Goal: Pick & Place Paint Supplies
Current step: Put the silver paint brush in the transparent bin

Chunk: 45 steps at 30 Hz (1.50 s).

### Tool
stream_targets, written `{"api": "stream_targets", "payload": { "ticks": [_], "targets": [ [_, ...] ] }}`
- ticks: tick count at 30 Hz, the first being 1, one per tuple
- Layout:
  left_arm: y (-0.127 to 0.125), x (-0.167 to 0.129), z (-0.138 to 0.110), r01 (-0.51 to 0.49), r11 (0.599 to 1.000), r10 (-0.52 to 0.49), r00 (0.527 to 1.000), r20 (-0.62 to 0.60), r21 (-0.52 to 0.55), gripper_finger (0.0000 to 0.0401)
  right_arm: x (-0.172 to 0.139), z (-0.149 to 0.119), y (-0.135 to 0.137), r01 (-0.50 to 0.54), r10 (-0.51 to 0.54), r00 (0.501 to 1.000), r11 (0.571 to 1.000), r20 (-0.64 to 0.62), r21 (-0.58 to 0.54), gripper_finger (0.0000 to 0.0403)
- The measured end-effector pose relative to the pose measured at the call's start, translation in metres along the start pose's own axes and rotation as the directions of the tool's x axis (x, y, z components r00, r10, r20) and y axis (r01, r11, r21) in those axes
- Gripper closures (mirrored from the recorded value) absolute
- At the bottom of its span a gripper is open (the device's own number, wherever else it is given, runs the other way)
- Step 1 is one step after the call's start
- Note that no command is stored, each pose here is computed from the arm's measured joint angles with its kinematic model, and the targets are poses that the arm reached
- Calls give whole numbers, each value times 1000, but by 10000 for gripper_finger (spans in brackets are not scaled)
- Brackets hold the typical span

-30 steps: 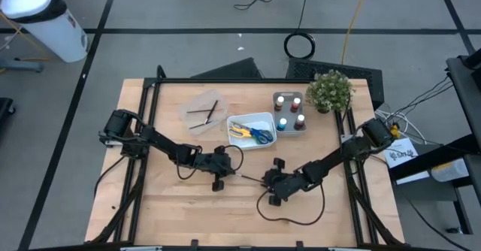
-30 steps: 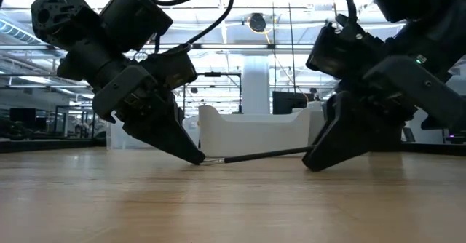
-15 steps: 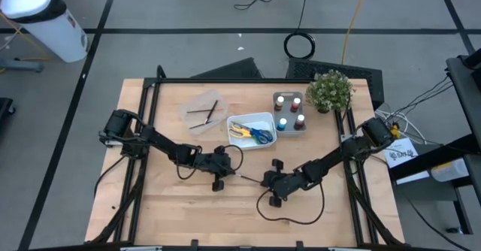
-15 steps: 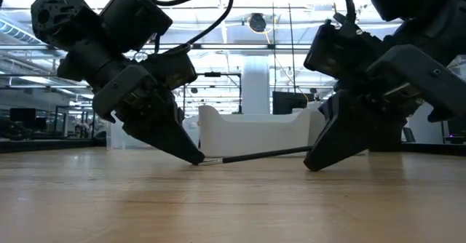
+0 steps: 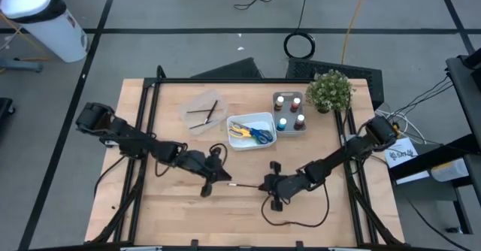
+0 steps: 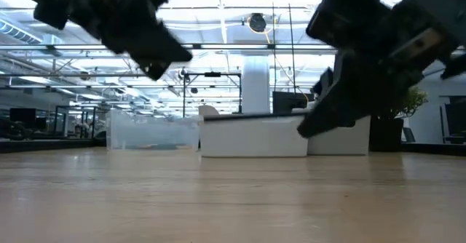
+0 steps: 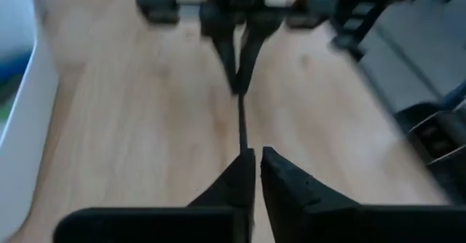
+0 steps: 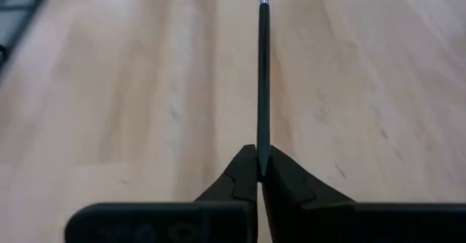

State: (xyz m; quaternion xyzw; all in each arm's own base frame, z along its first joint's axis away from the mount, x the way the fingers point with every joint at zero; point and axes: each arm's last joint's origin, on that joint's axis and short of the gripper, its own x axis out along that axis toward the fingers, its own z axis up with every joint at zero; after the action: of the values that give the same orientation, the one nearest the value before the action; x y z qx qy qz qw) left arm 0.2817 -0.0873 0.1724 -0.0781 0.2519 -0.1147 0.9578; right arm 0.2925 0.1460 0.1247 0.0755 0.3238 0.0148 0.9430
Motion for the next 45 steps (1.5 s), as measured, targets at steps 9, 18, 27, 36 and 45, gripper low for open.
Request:
{"api": "stream_targets", "payload": {
  "ticks": [9, 18, 27, 36, 45],
  "targets": [
    [-30, -4, 5, 36, 999, -37, 993, 109, 15, 295, -7, 15, 9, -62, 66, 990, 997, 125, -36, 402],
    [-35, -5, 4, -14, 993, 0, 993, 119, 117, 196, -15, 24, 16, -87, 98, 973, 994, 208, -64, 402],
    [-36, -5, 3, 25, 992, -39, 993, 108, 124, 175, -19, 31, 18, -59, 79, 957, 995, 279, -78, 403],
    [-35, -5, 4, 19, 992, -33, 993, 113, 123, 216, -19, 31, 18, -60, 82, 956, 995, 282, -85, 403],
    [-36, -5, 6, 34, 981, -58, 990, 126, 192, 363, -19, 31, 18, -67, 88, 956, 994, 281, -86, 403]
  ]
}}
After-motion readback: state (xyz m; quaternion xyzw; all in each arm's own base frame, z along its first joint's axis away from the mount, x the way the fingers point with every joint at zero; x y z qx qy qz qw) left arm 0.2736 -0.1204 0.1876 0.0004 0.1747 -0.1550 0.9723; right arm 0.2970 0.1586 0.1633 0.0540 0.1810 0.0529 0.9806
